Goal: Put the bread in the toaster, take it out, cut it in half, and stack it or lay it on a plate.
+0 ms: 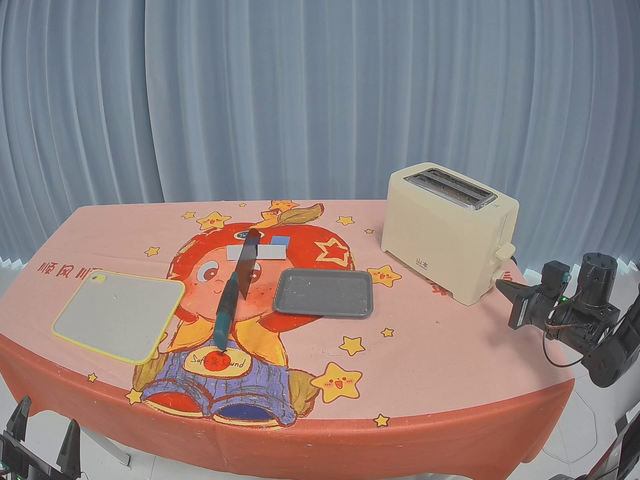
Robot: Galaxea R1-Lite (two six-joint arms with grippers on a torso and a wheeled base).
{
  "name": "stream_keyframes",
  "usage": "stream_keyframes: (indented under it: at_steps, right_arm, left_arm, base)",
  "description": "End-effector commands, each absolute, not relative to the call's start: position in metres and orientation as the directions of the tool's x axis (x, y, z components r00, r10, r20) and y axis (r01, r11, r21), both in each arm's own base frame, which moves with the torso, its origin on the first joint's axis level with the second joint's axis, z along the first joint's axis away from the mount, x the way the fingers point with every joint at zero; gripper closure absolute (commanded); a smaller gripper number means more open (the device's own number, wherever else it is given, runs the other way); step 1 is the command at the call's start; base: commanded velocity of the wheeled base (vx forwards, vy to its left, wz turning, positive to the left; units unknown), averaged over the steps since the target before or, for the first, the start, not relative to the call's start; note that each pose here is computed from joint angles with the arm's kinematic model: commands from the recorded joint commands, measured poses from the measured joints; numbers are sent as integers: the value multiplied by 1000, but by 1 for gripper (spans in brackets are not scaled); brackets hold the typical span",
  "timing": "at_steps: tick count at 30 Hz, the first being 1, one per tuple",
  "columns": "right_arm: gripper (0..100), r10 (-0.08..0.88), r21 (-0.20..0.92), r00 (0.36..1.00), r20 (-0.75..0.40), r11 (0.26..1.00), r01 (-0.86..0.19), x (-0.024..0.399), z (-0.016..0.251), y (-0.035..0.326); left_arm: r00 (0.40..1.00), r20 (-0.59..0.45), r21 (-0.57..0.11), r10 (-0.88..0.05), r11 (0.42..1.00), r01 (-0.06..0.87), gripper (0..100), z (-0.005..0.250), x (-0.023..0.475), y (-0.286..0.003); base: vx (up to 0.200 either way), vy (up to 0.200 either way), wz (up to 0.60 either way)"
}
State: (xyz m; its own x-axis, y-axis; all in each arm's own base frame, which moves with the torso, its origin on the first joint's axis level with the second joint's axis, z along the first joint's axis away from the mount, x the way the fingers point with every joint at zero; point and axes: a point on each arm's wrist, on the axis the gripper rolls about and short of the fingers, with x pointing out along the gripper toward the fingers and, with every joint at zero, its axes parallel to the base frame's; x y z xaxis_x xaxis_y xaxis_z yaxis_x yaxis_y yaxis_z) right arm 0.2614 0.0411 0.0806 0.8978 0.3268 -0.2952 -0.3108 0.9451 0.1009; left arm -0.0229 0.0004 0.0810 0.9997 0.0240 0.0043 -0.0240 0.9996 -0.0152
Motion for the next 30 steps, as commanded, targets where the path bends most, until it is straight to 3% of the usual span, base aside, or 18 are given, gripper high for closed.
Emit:
stream_keyframes:
  at_steps: [1,14,30]
  right_arm:
    - [100,319,105,897,-306,948,-301,266,76,39]
    - [100,308,104,912,-270,951,-290,279,81,39]
    - [100,275,107,912,-303,961,-254,292,67,34]
  left_arm:
    - [1000,-8,-15,25,1000,-25,0,76,-22,0]
    - [1000,-8,-15,25,1000,-25,0,76,-22,0]
    - [1000,-8,-15,25,1000,-25,0,76,-22,0]
  base:
    - [0,0,0]
    - [0,0,0]
    - [0,0,0]
